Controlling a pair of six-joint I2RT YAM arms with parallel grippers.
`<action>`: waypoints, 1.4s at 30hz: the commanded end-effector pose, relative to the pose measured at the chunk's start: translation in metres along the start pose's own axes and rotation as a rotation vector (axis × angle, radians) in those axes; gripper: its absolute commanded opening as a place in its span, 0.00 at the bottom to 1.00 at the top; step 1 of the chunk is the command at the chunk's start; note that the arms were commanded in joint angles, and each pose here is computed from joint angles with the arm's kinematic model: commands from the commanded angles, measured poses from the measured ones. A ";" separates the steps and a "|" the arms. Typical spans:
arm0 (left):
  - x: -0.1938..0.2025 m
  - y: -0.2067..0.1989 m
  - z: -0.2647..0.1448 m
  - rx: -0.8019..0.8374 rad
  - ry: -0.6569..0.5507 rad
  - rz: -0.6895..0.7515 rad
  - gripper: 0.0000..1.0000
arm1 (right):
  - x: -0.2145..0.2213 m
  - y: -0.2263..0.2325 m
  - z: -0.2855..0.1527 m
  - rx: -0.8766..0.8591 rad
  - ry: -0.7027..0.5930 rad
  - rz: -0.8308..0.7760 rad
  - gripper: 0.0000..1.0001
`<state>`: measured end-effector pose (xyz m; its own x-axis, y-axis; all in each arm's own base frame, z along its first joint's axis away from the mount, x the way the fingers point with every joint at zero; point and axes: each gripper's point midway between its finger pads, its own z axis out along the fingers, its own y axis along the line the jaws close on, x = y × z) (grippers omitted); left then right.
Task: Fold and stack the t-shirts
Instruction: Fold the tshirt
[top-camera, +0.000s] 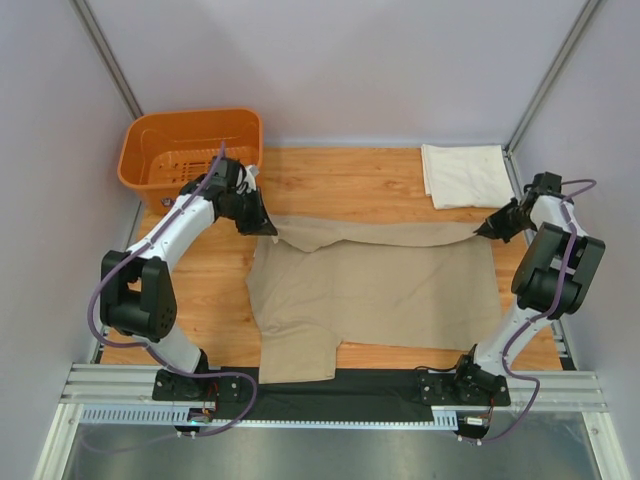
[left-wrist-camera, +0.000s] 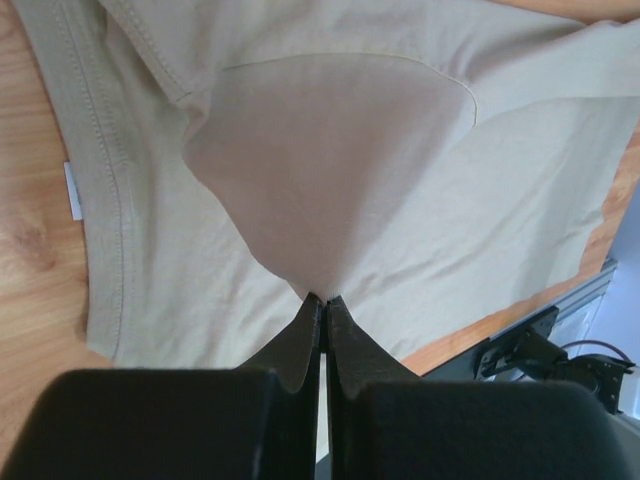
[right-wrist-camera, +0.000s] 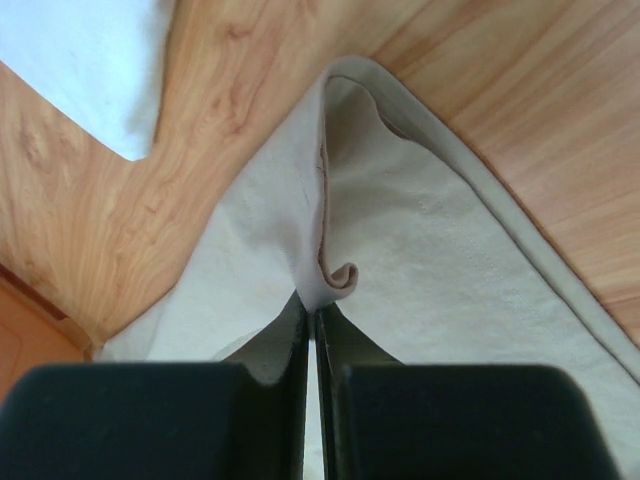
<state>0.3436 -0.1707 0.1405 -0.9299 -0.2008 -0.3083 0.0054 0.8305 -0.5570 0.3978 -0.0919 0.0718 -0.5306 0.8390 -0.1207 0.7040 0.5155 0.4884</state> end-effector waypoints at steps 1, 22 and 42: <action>0.007 -0.004 -0.015 0.016 -0.005 0.016 0.00 | 0.008 -0.007 -0.016 0.034 -0.005 -0.027 0.03; 0.032 0.007 -0.019 0.001 0.033 -0.019 0.00 | 0.019 -0.039 -0.017 0.120 0.026 -0.017 0.03; 0.057 0.042 0.007 -0.080 0.101 -0.040 0.11 | 0.039 -0.066 -0.004 0.183 0.059 0.003 0.06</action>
<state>0.2916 -0.1559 0.0920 -0.9644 -0.1945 -0.1790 -0.0763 0.8532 -0.5160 0.3297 -0.0879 0.0330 -0.5557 0.8310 -0.0241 0.7818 0.5322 0.3248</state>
